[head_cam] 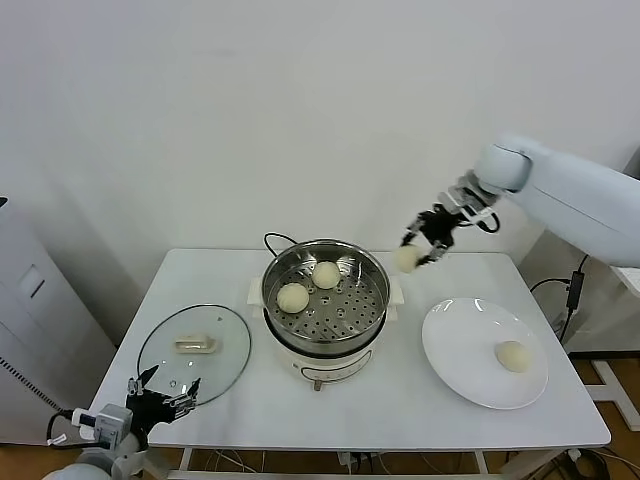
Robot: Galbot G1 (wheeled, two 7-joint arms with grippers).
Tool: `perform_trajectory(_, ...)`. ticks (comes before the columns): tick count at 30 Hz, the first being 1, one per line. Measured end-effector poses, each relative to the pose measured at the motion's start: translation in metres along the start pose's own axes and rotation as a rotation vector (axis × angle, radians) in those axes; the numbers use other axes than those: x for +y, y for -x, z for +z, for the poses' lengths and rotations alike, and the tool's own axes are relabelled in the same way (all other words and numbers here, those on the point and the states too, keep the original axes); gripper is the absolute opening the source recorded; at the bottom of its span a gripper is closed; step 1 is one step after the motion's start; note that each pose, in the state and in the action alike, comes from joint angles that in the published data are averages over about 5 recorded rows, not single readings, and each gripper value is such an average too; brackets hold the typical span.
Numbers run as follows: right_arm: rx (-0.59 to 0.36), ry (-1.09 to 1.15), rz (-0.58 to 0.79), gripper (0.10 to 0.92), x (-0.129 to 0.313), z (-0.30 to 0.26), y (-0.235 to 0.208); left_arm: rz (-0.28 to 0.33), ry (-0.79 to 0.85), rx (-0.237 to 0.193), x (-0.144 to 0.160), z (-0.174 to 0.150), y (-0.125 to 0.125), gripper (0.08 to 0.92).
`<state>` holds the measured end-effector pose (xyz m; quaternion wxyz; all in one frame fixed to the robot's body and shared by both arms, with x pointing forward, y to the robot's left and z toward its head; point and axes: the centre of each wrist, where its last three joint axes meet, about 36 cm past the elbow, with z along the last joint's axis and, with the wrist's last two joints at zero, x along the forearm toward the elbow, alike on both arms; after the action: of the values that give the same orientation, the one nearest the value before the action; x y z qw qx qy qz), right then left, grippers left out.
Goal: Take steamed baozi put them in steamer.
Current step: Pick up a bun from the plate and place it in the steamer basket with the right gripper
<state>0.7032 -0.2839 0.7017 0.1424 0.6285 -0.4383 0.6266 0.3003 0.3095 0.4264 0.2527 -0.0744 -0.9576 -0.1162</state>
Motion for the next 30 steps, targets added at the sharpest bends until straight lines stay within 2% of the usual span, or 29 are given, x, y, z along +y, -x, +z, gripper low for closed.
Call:
perform_trajectory(7, -0.06, -0.275, -0.052, 0.475, -0.055, -0.05, 0.029, 0.002, 0.007, 0.008, 0.0, 0.002, 0.001, 0.823)
perform_trajectory(12, -0.109, -0.467, -0.102, 0.475, -0.077, -0.086, 0.057, 0.001, 0.006, 0.012, 0.001, 0.004, 0.002, 0.823)
perform_trajectory(20, -0.175, -0.72, -0.176, 0.475, -0.089, -0.138, 0.096, 0.0, 0.008, 0.013, 0.002, 0.004, 0.003, 0.823)
perform_trajectory(30, -0.171, -0.911, -0.241, 0.475, -0.083, -0.171, 0.125, -0.001, 0.008, 0.013, 0.002, 0.005, 0.0, 0.823)
